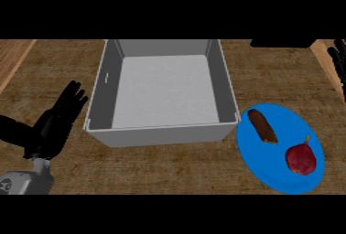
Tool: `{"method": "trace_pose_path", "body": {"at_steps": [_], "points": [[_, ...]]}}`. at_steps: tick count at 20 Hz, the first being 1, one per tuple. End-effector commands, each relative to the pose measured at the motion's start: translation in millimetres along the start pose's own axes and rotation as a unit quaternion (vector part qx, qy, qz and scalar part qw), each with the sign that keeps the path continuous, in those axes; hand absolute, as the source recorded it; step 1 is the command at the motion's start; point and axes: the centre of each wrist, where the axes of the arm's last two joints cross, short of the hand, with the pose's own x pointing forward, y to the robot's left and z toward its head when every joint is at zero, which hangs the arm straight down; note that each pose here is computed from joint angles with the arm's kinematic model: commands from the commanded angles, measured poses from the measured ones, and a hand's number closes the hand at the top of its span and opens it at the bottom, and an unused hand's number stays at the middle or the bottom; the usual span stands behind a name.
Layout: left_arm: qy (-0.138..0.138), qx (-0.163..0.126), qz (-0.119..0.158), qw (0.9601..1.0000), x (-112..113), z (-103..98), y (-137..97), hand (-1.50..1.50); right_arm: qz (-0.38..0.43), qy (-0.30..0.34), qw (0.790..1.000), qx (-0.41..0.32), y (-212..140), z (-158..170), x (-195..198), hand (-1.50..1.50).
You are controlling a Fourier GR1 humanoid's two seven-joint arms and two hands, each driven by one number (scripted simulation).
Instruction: Pick the pear from the plate and place it in the cardboard box
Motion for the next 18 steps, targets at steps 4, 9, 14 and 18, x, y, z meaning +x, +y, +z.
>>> {"method": "trace_pose_path", "body": {"at_steps": [4,9,14,18], "points": [[-0.006,0.075,-0.126,0.9891,-6.3,11.2,30.4,0.0,-0.09,-0.059,0.968,-0.225,-49.4,12.0,-12.6,-1.5],[0.015,0.104,-0.179,0.9783,-22.4,27.2,42.6,0.0,-0.01,0.145,0.878,-0.456,-89.4,71.1,-93.9,1.5],[0.015,0.092,-0.188,0.9777,-23.8,22.8,19.3,0.0,-0.076,0.07,0.843,-0.528,-48.8,111.8,-123.3,-1.5],[0.013,0.087,-0.194,0.977,-29.7,25.5,2.7,0.0,0.017,0.126,0.896,-0.426,-71.0,137.4,-132.3,-1.5]]}}
